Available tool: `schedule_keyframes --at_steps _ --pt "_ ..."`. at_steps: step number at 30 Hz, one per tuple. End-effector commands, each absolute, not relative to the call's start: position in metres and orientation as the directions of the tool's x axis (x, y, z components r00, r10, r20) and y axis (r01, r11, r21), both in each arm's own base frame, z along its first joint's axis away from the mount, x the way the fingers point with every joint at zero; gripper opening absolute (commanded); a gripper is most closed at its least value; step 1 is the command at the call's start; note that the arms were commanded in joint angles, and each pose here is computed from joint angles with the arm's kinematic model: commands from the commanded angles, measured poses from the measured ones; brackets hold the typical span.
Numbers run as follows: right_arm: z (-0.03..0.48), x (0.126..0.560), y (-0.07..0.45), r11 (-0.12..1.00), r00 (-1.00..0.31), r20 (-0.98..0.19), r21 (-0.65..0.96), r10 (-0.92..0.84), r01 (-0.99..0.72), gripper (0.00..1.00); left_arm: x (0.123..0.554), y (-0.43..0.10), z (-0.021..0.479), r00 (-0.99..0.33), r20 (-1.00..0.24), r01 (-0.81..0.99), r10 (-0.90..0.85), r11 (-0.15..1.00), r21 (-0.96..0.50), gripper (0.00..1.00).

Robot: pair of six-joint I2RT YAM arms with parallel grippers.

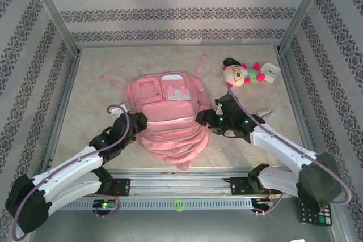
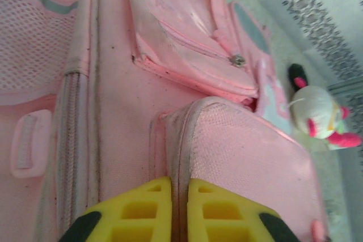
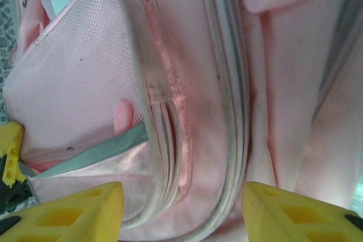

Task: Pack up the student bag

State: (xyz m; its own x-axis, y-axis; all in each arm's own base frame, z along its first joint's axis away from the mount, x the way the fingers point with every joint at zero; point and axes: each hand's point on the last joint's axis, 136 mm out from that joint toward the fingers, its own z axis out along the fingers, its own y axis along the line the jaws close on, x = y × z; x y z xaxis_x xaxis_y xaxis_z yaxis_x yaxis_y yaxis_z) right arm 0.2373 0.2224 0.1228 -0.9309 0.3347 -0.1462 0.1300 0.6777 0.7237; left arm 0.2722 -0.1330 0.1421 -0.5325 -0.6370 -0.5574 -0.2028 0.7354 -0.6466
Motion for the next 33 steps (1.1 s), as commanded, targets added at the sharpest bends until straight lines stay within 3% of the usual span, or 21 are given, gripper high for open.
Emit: schedule_keyframes --at_steps 1,4,11,16,23,33 --pt "0.139 0.254 0.236 0.641 -0.938 -0.196 0.766 0.285 0.035 0.57 0.274 -0.124 0.155 -0.584 -0.648 -0.14 -0.489 0.847 -0.513 0.28" --pt "0.138 0.263 0.214 0.674 -0.936 -0.191 0.736 0.296 0.063 0.59 0.274 -0.125 0.176 -0.585 -0.726 -0.039 -0.362 0.906 -0.421 0.48" --pt "0.128 0.279 0.074 0.811 -0.88 -0.171 0.496 0.443 0.311 0.63 0.276 -0.132 0.209 -0.532 -0.845 0.195 -0.051 0.964 -0.181 0.54" --pt "0.101 0.29 -0.016 0.8 -0.817 -0.098 0.3 0.568 0.519 0.7 0.278 -0.149 0.215 -0.477 -0.869 0.359 0.129 0.932 -0.059 0.58" --pt "0.055 0.302 -0.056 0.752 -0.764 -0.003 0.176 0.645 0.635 0.81 0.285 -0.155 0.216 -0.466 -0.872 0.376 0.151 0.926 -0.04 0.6" --pt "0.037 0.318 -0.075 0.746 -0.75 -0.06 0.18 0.659 0.641 0.78 0.29 -0.163 0.207 -0.489 -0.866 0.37 0.105 0.924 -0.097 0.6"
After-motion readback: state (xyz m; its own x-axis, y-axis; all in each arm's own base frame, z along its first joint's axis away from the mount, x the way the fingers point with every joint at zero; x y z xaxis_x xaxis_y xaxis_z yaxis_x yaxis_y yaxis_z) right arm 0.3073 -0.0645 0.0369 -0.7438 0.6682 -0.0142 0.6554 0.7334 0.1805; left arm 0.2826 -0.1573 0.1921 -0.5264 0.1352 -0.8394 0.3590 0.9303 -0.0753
